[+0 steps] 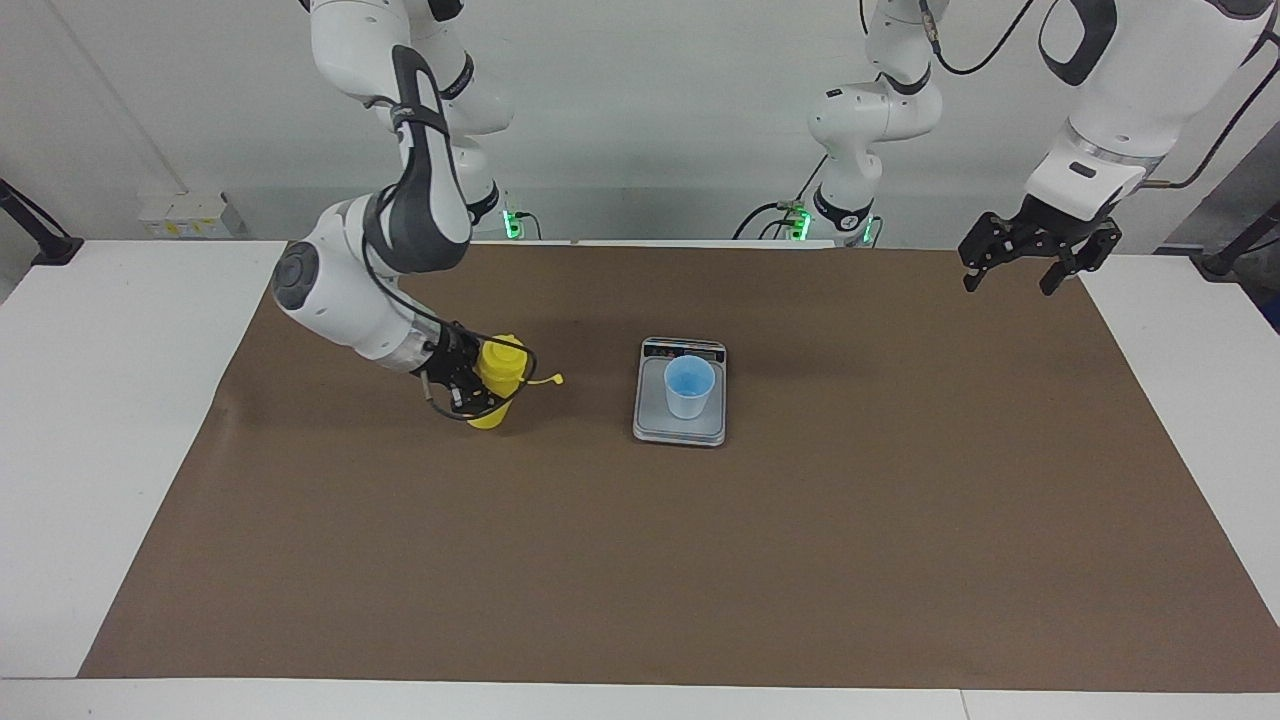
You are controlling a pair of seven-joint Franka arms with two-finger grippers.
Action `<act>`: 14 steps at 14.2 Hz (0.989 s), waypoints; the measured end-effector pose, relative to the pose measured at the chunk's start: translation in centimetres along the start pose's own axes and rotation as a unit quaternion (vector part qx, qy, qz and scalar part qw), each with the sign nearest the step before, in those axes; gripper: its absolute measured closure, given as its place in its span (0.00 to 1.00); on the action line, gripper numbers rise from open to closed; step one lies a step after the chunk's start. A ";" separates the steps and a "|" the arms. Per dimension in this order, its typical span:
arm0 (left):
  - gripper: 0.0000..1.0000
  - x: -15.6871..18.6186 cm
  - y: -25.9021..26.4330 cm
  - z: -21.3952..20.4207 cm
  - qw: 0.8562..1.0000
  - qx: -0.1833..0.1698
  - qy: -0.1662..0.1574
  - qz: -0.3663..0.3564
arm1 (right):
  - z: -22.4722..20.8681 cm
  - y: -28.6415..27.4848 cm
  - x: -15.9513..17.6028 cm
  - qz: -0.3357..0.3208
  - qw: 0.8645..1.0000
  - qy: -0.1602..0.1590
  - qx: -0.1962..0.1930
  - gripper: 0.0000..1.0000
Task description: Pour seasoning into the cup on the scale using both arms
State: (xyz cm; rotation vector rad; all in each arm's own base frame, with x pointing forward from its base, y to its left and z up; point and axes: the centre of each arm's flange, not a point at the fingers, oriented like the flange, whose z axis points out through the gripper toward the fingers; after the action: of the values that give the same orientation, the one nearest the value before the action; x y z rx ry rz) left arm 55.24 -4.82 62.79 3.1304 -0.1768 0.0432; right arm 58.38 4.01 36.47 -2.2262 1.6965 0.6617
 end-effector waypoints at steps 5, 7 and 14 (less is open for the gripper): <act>0.00 0.0 0.0 0.0 1.000 0.000 0.000 0.000 | 1.8 2.6 3.9 -0.010 0.996 -0.082 0.022 0.45; 0.00 0.0 0.0 0.0 1.000 0.000 0.000 0.000 | 2.1 2.5 3.3 -0.013 0.995 -0.095 0.024 0.45; 0.00 0.0 0.0 0.0 1.000 0.000 0.000 0.000 | 0.5 2.8 3.4 -0.012 0.995 -0.092 0.040 0.00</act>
State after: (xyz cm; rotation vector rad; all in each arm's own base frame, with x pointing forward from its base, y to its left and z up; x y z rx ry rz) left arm 55.24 -4.82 62.79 3.1304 -0.1769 0.0432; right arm 56.33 0.59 34.51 -2.0594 1.5754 0.7553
